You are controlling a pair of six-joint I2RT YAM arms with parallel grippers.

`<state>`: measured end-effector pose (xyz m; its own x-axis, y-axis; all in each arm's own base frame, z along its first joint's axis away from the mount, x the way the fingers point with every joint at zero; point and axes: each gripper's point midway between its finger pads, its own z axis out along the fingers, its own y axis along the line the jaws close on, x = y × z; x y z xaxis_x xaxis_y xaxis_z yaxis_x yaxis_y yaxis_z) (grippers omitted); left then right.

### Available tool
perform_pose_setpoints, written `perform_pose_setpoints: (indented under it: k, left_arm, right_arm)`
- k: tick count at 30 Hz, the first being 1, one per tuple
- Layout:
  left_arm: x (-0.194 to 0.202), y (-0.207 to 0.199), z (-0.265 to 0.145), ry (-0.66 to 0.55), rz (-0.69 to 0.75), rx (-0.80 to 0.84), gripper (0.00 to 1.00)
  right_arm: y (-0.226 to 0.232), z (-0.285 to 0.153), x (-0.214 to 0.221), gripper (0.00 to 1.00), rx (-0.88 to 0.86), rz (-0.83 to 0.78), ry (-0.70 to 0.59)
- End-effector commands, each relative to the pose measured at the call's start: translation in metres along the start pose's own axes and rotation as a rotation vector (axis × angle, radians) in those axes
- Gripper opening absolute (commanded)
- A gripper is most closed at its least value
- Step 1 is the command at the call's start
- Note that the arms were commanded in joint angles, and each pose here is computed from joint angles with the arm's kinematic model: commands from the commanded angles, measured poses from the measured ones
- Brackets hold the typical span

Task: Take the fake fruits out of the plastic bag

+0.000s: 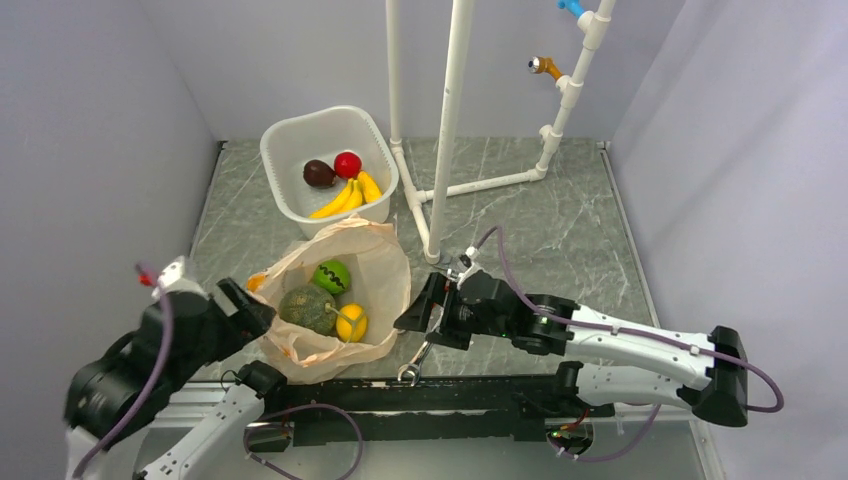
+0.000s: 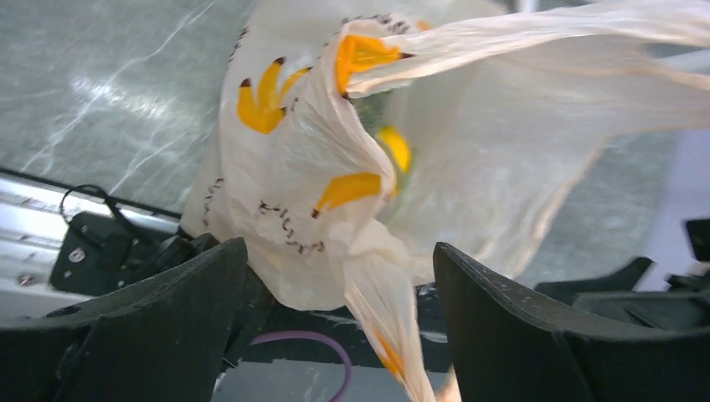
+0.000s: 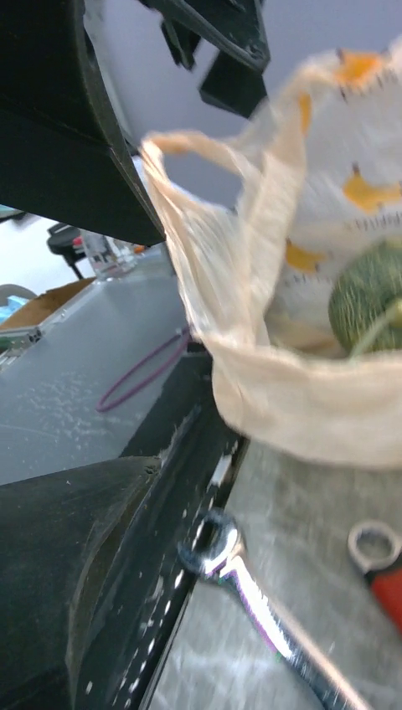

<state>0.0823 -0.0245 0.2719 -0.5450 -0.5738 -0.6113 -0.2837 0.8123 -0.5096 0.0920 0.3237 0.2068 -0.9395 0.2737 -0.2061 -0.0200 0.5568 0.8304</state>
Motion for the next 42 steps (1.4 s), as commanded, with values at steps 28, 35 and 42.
perform_pose_setpoints:
  k: [28, 35, 42]
  left_arm:
    - [-0.116, -0.167, 0.051, -0.695, 0.611, 0.536, 0.00]
    - [-0.079, -0.129, 0.060, -0.622, 0.686, 0.525, 0.00]
    - [-0.019, -0.062, 0.064, -0.439, 0.448, 0.473, 0.00]
  right_arm:
    - [0.077, 0.081, -0.134, 0.00, -0.582, -0.298, -0.190]
    - [0.041, 0.093, -0.120, 0.00, -0.616, -0.521, -0.249]
    - [0.005, 0.100, -0.059, 0.01, -0.551, -0.599, -0.170]
